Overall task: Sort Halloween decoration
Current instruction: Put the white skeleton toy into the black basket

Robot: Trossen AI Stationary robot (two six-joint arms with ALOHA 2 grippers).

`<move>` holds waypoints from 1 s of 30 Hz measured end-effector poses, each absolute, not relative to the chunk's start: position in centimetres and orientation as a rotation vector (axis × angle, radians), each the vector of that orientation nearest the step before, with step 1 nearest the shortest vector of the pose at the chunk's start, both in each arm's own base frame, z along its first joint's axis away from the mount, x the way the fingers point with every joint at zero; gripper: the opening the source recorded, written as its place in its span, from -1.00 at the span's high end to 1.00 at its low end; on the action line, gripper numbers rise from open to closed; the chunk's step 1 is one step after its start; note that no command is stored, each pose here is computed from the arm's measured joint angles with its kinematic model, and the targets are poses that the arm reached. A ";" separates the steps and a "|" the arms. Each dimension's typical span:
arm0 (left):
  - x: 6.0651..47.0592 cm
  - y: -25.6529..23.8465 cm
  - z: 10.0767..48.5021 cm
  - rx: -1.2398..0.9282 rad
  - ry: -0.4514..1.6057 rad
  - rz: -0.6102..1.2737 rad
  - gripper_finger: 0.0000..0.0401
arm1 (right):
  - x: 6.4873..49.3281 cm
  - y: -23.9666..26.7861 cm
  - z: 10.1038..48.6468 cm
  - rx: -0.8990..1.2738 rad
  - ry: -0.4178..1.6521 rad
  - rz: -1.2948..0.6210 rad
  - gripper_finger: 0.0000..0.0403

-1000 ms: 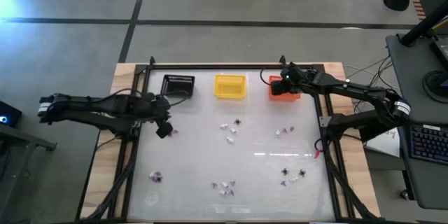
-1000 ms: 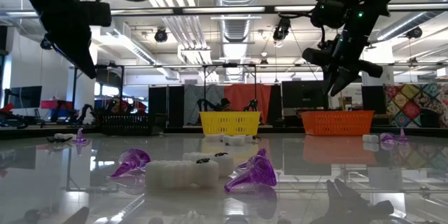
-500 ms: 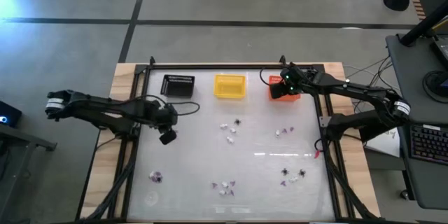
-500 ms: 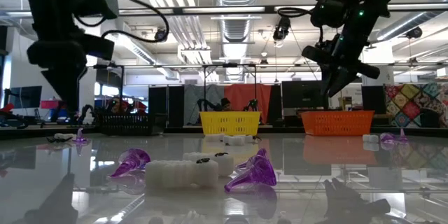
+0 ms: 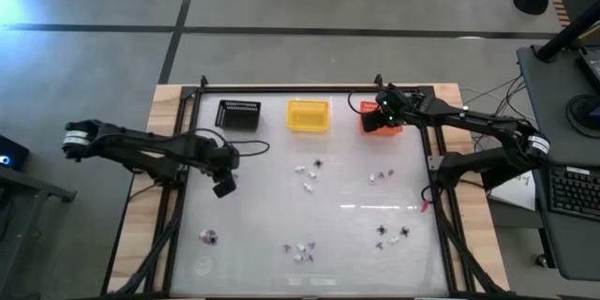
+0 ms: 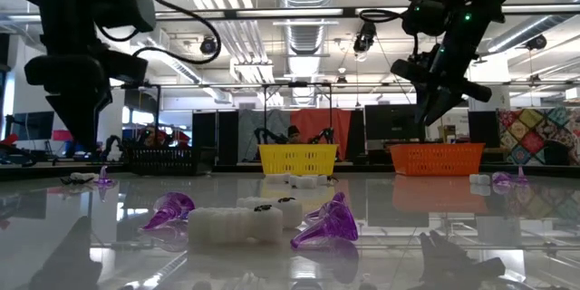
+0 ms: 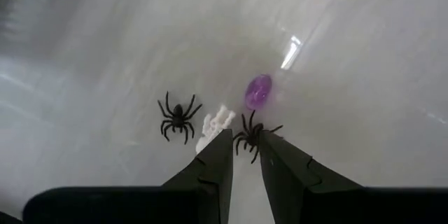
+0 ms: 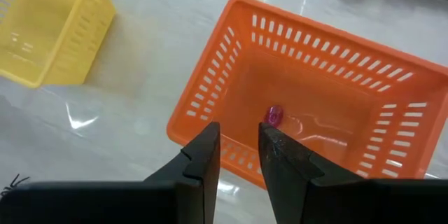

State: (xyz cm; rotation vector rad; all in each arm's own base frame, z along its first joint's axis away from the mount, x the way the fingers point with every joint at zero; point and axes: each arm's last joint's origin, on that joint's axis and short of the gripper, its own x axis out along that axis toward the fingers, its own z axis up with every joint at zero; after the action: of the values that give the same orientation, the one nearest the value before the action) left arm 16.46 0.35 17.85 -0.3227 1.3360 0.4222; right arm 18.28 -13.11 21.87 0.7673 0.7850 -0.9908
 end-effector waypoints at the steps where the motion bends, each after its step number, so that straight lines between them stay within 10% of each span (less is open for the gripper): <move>1: 16.5 0.3 17.6 -0.323 1.348 0.427 0.73 | 18.3 -13.1 21.9 0.766 0.785 -0.990 0.55; 30: 18.3 2.1 13.5 -0.368 1.521 0.549 0.72 | 18.3 -13.1 21.9 0.770 0.786 -0.987 0.54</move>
State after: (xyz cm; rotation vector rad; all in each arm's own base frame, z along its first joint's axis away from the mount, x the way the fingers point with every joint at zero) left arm 18.34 2.15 13.50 -0.3675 1.5211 0.5493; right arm 18.29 -13.10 21.87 0.7704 0.7858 -0.9869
